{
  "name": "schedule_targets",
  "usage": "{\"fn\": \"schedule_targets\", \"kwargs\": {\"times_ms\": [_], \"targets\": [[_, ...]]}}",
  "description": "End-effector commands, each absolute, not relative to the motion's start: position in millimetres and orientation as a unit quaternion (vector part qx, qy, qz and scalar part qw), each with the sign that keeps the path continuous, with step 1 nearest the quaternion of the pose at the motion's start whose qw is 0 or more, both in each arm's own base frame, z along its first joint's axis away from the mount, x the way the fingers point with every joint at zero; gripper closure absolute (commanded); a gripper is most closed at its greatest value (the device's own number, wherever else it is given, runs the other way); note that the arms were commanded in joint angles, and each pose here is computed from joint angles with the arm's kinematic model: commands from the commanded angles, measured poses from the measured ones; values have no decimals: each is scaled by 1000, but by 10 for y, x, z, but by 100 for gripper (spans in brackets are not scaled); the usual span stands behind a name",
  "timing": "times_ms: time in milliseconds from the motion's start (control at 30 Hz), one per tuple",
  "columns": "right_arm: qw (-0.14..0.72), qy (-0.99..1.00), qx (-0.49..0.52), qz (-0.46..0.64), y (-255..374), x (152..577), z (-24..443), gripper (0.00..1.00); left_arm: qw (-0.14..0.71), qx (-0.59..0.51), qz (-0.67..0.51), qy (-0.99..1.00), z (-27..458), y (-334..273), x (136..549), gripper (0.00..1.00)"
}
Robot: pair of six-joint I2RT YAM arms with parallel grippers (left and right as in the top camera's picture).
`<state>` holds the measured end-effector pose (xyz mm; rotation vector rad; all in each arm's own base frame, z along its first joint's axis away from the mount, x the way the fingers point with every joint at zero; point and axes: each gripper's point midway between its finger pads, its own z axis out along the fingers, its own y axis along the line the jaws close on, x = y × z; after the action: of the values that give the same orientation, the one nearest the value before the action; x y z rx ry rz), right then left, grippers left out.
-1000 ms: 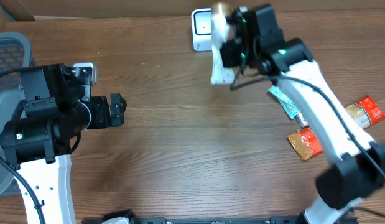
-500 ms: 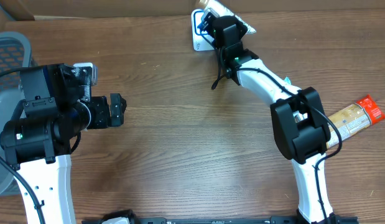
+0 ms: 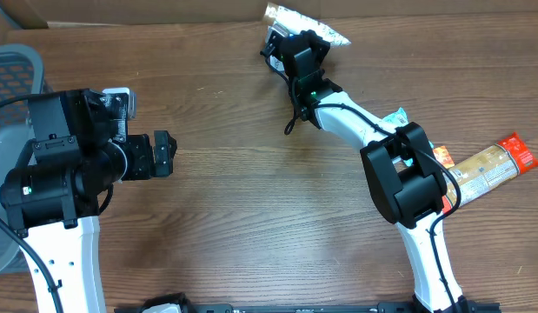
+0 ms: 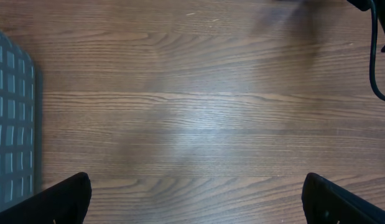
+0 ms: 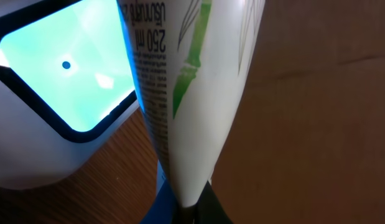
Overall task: Scan the item barcode
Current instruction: 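Hold the white tube in front of the scanner, then carry the tube right and drop it by the other items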
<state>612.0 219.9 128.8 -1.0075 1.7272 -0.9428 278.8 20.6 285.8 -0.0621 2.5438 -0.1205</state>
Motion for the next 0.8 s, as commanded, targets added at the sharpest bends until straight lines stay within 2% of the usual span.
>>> {"fn": "schedule_targets", "kwargs": {"times_ms": [0, 267, 367, 467, 500, 567, 600, 667, 767], "targets": [[471, 695, -376, -393, 2156, 6174, 1567, 96, 301, -17, -47, 952, 2914, 201, 2814, 0], [484, 706, -345, -385, 2122, 6087, 1872, 96, 301, -17, -47, 952, 2914, 201, 2814, 0], [493, 760, -320, -277, 2201, 5670, 2340, 96, 301, -17, -47, 952, 2914, 201, 2814, 0], [476, 836, -263, -70, 2233, 4896, 2847, 96, 301, -17, -47, 952, 2914, 201, 2814, 0], [450, 864, -225, 34, 2253, 4559, 2979, 96, 301, -17, -47, 952, 2914, 201, 2814, 1], [411, 883, -185, 130, 2213, 4239, 3101, 96, 301, -17, -47, 952, 2914, 201, 2814, 0], [360, 901, -136, 200, 2091, 3990, 3143, 96, 301, -17, -47, 952, 2914, 201, 2814, 0], [303, 920, -90, 230, 1883, 3835, 3050, 96, 301, -17, -47, 952, 2914, 201, 2814, 0], [211, 956, 23, 202, 1272, 3759, 2539, 96, 301, -17, -47, 952, 2914, 201, 2814, 0]]}}
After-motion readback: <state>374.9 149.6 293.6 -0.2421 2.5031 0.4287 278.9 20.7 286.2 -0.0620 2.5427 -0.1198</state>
